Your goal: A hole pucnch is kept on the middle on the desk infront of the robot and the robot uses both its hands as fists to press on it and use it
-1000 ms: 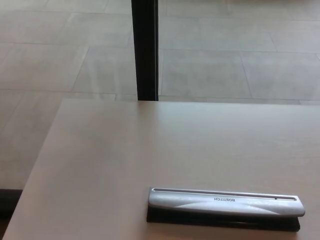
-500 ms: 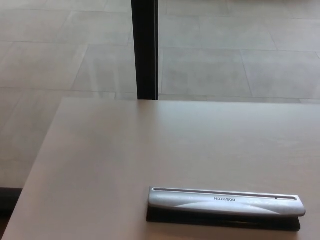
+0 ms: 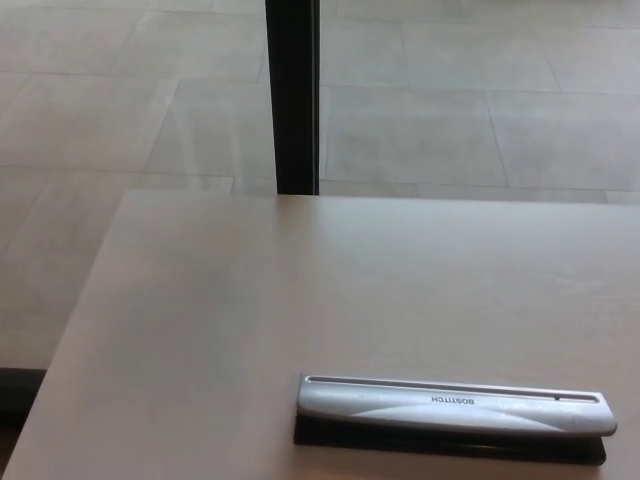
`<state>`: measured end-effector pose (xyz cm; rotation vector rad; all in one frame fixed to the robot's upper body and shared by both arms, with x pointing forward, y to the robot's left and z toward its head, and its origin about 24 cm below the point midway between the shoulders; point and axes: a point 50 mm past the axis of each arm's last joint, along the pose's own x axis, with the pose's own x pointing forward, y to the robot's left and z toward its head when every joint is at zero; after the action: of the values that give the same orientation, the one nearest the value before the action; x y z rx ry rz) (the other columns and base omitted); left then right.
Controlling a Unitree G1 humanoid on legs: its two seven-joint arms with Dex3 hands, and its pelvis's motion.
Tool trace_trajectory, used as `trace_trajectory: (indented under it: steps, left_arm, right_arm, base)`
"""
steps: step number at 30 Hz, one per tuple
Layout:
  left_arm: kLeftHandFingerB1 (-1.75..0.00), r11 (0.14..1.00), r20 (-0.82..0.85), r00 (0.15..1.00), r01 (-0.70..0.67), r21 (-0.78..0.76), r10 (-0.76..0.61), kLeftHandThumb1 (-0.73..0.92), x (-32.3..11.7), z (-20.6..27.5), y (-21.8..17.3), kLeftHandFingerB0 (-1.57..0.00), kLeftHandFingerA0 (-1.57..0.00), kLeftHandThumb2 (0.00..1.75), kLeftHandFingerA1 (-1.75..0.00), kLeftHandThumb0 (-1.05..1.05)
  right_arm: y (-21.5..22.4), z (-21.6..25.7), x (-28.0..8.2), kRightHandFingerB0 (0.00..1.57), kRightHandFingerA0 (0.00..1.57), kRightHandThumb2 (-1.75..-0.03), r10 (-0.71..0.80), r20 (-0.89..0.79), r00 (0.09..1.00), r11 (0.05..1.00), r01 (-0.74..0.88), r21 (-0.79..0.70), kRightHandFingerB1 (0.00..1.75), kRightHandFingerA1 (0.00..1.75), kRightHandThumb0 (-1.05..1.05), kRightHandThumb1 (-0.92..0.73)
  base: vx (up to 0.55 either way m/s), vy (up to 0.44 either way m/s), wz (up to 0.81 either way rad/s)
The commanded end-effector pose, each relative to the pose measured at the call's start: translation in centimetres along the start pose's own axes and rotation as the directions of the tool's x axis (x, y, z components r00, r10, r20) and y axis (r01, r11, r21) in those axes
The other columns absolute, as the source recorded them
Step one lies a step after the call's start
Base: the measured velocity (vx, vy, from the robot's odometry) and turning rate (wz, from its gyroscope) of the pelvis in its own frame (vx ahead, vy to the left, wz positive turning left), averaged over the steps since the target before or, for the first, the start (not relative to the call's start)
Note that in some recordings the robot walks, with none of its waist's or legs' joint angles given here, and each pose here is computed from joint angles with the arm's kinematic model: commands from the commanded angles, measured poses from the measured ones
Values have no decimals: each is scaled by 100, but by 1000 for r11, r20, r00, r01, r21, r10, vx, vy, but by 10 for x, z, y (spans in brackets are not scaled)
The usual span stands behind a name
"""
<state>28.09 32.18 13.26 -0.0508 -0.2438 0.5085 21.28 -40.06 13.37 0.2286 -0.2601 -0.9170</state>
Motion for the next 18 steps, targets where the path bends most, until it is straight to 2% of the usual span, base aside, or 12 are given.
trace_trajectory:
  steps: [1, 2, 3, 4, 5, 7, 10, 13, 14, 15, 16, 18]
  left_arm:
    - [-148, 921, 141, 949, 308, -240, -281, 60, -29, 67, -118, -70, -94, 98, -175, -26]
    - [-134, 886, 135, 918, 396, -240, -373, 61, -42, 63, -134, -79, -93, 97, -175, -28]
    - [-134, 865, 125, 901, 434, -250, -416, 63, -51, 60, -144, -80, -96, 98, -175, -26]
    - [-134, 866, 124, 901, 434, -250, -416, 63, -52, 60, -144, -80, -96, 98, -175, -26]
    - [-129, 841, 114, 884, 467, -274, -454, 66, -59, 58, -151, -80, -96, 98, -175, -25]
    - [-136, 791, 99, 820, 571, -218, -564, 78, -75, 52, -163, -71, -90, 85, -175, -29]
    - [-131, 747, 40, 770, 629, -217, -637, 73, -88, 44, -173, -76, -93, 89, -175, -29]
    - [-135, 720, -27, 734, 658, -219, -679, 72, -98, 35, -180, -76, -93, 92, -175, -29]
    - [-135, 712, -46, 722, 665, -226, -690, 71, -102, 31, -183, -76, -93, 99, -175, -26]
    - [-135, 698, -59, 708, 675, -239, -704, 71, -107, 27, -186, -76, -93, 99, -175, -26]
    - [-138, 700, -91, 703, 669, -250, -705, 70, -110, 24, -188, -76, -93, 99, -175, -28]
    - [-140, 690, -108, 691, 672, -269, -715, 72, -117, 18, -191, -75, -93, 98, -175, -30]
  right_arm:
    - [113, 54, -70, 93, 125, -118, 379, 166, 910, 889, -408, 209, 111, 137, -31, -51]
    - [122, 41, -84, 72, 95, -108, 434, 124, 892, 867, -451, 212, 121, 175, -19, -65]
    - [126, 32, -92, 68, 113, -105, 466, 103, 879, 859, -478, 182, 117, 174, -17, -65]
    - [126, 32, -92, 68, 113, -105, 466, 103, 879, 860, -477, 183, 117, 174, -17, -65]
    - [127, 25, -99, 59, 90, -106, 509, 90, 856, 836, -517, 187, 127, 175, -19, -72]
    - [129, 4, -115, 62, 91, -114, 576, 22, 817, 805, -572, 158, 154, 175, -19, -67]
    - [128, -11, -129, 62, 91, -103, 625, -79, 777, 779, -613, 128, 173, 175, -30, -69]
    - [125, -19, -140, 63, 96, -117, 670, -109, 734, 742, -657, 133, 175, 175, -30, -69]
    - [124, -22, -143, 80, 120, -124, 687, -113, 718, 726, -673, 140, 148, 175, -32, -66]
    - [124, -24, -147, 80, 120, -124, 702, -121, 702, 712, -686, 149, 148, 175, -32, -66]
    - [123, -25, -150, 65, 103, -121, 706, -140, 694, 708, -691, 148, 175, 175, -36, -64]
    - [122, -27, -156, 68, 105, -117, 729, -159, 666, 684, -714, 147, 175, 175, -37, -66]
  base:
    - [0, 0, 0]
    - [0, 0, 0]
    - [0, 0, 0]
    - [0, 0, 0]
    - [0, 0, 0]
    - [0, 0, 0]
    - [0, 0, 0]
    - [0, 0, 0]
    - [0, 0, 0]
    - [0, 0, 0]
    - [0, 0, 0]
    - [0, 0, 0]
